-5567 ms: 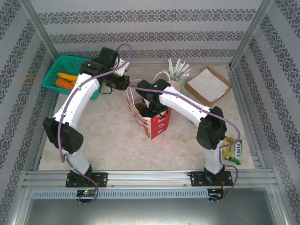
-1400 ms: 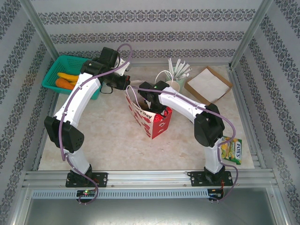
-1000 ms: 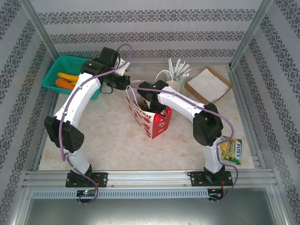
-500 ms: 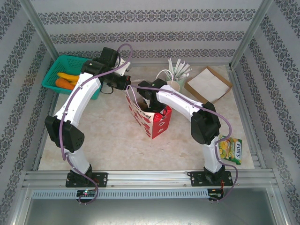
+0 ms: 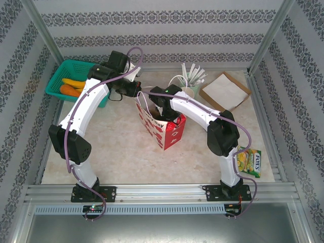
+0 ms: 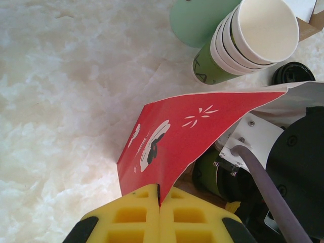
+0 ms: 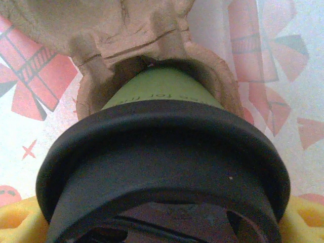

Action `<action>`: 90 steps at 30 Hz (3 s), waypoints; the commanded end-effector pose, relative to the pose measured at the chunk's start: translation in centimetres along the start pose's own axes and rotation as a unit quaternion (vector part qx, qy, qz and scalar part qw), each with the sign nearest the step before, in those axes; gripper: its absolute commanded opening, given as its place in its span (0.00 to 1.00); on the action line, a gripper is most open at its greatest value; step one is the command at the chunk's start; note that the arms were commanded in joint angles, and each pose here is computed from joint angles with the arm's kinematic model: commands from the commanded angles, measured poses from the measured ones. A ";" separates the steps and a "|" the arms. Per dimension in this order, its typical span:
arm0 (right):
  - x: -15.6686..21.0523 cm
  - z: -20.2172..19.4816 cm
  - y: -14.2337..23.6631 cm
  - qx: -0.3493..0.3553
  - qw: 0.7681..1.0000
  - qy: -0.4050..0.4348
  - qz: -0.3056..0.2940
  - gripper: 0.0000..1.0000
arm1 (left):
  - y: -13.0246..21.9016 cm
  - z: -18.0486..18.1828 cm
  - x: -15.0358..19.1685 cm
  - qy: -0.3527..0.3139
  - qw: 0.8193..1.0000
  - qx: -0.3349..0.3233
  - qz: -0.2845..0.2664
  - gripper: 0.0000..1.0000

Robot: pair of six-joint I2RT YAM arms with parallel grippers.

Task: Pack the takeout coffee

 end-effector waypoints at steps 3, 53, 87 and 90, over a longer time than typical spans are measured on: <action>-0.1 0.4 1.5 -0.016 1.000 -0.009 -0.023 0.70 | 0.6 -0.3 -0.6 0.004 1.000 0.002 -0.017 0.00; 1.2 1.1 12.5 0.066 0.968 0.002 -0.243 0.98 | 0.5 -0.2 -0.5 0.009 1.000 0.000 -0.022 0.00; 7.3 0.2 16.8 0.030 0.846 -0.037 -0.531 0.98 | 0.6 -0.2 -0.3 0.012 1.000 0.002 -0.020 0.00; 7.8 0.5 16.7 0.007 0.846 -0.029 -0.533 0.98 | 0.4 -0.2 -0.2 0.014 1.000 0.005 -0.017 0.00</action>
Point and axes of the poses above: each hand's point on the last joint's axis, 136 mm out from that joint toward the fingers, its own y axis back along the fingers, its own z axis along the line the jaws close on, x = y × z, the point moved 6 cm from there along y, back along the fingers, and after that the axes turned 15 degrees about y, right-handed, at the moved point
